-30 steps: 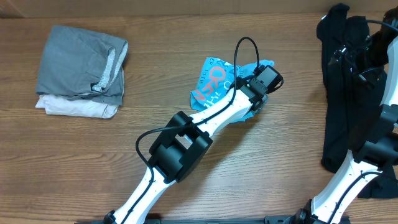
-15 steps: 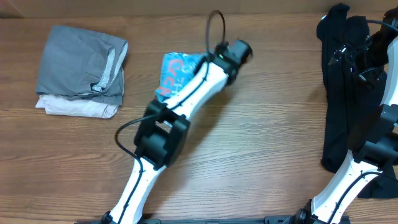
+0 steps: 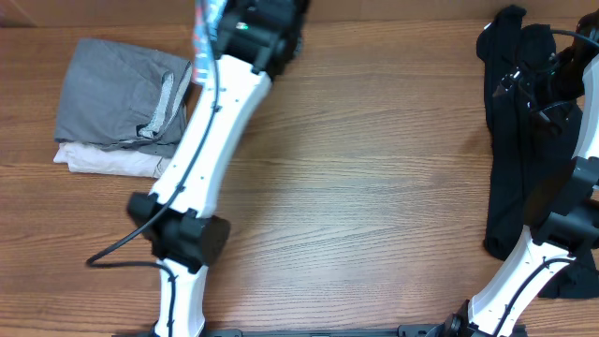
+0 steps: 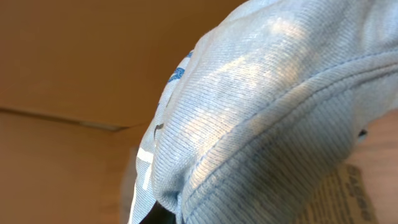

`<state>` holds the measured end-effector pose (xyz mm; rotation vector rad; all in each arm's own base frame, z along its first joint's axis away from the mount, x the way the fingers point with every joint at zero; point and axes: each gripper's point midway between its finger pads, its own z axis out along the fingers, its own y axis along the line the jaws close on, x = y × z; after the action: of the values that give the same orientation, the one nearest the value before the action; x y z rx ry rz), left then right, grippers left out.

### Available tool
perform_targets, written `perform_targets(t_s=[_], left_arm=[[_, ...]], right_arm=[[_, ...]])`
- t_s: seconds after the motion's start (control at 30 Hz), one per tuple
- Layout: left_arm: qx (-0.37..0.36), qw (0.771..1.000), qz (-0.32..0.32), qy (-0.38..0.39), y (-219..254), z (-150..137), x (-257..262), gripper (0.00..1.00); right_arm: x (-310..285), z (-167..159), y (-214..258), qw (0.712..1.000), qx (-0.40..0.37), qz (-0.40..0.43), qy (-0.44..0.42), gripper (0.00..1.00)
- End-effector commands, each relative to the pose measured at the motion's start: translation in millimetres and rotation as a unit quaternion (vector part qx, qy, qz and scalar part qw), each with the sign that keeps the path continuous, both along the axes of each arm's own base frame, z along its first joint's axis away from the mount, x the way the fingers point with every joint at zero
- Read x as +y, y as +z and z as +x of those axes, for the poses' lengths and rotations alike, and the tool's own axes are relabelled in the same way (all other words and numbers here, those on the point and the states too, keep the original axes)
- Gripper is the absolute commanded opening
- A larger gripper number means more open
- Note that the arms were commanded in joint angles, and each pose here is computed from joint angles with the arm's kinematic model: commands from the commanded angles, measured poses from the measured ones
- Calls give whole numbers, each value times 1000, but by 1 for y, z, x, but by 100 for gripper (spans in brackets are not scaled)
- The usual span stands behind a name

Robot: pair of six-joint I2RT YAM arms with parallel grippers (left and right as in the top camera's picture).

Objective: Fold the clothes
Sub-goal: 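Carry the shirt left and place it on the grey stack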

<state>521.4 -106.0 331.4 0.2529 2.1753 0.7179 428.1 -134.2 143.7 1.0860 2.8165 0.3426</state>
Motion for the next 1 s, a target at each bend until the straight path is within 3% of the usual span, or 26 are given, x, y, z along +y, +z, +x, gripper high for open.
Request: perform_targets(t_s=[0.0, 0.17, 0.3, 0.4, 0.53, 0.77, 0.97], left_arm=[[-36, 997, 24, 57, 51, -13, 71, 4], [15, 991, 71, 111, 43, -18, 155, 4], [33, 988, 40, 148, 31, -22, 223, 4], [45, 991, -6, 123, 20, -21, 250, 4], [84, 995, -50, 9, -3, -21, 294, 4], [127, 986, 4, -111, -46, -3, 338, 4], [150, 981, 20, -118, -95, 26, 354, 4]], right_arm=[[5, 3, 20, 1000, -28, 1, 5, 100], [6, 0, 19, 1000, -21, 4, 5, 100], [7, -3, 19, 1000, -15, 6, 4, 100], [8, -4, 19, 1000, -12, 7, 4, 100], [8, -5, 18, 1000, -11, 8, 4, 100], [9, -5, 18, 1000, -10, 8, 5, 100], [17, -3, 18, 1000, -9, 8, 15, 100]])
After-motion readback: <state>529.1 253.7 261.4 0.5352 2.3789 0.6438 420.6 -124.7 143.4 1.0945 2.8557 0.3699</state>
